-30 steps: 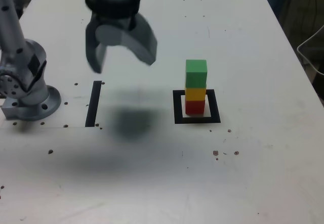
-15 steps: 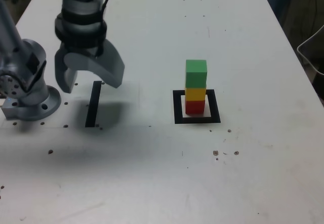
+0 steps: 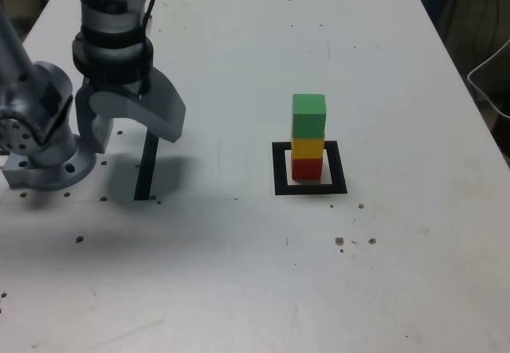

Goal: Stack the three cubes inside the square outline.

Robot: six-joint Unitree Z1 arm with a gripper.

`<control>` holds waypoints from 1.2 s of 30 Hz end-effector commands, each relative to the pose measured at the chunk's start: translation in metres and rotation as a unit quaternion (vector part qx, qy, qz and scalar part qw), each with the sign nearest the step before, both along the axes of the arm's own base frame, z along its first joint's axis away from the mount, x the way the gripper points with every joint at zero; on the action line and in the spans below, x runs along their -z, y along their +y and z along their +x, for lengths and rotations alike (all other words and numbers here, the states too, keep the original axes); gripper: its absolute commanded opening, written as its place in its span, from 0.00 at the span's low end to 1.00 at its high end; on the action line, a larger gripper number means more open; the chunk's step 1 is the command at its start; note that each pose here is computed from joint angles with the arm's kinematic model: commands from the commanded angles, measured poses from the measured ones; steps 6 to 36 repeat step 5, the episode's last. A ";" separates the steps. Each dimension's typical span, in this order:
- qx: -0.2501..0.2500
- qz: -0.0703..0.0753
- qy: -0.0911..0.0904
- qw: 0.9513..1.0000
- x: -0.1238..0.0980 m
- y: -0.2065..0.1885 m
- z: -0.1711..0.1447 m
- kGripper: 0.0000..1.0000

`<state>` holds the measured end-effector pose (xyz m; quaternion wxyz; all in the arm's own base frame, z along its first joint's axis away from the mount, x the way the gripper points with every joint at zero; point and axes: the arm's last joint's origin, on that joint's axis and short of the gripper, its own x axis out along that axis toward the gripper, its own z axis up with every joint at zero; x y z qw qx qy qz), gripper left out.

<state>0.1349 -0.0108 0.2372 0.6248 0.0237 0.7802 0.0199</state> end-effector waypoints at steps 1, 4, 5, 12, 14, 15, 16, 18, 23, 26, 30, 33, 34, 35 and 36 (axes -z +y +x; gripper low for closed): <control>0.000 0.004 -0.007 1.000 0.000 0.001 0.000 1.00; 0.001 0.011 -0.020 1.000 0.002 0.001 0.001 1.00; 0.002 0.014 -0.025 1.000 0.003 0.002 0.002 1.00; 0.002 0.014 -0.025 1.000 0.003 0.002 0.002 1.00; 0.002 0.014 -0.025 1.000 0.003 0.002 0.002 1.00; 0.002 0.014 -0.025 1.000 0.003 0.002 0.002 1.00; 0.002 0.014 -0.025 1.000 0.003 0.002 0.002 1.00; 0.002 0.014 -0.025 1.000 0.003 0.002 0.002 1.00; 0.002 0.014 -0.025 1.000 0.003 0.002 0.002 1.00; 0.002 0.014 -0.025 1.000 0.003 0.002 0.002 1.00; 0.002 0.014 -0.025 1.000 0.003 0.002 0.002 1.00; 0.002 0.014 -0.025 1.000 0.003 0.002 0.002 1.00; 0.002 0.014 -0.025 1.000 0.003 0.002 0.002 1.00; 0.002 0.014 -0.025 1.000 0.003 0.002 0.002 1.00; 0.002 0.014 -0.025 1.000 0.003 0.002 0.002 1.00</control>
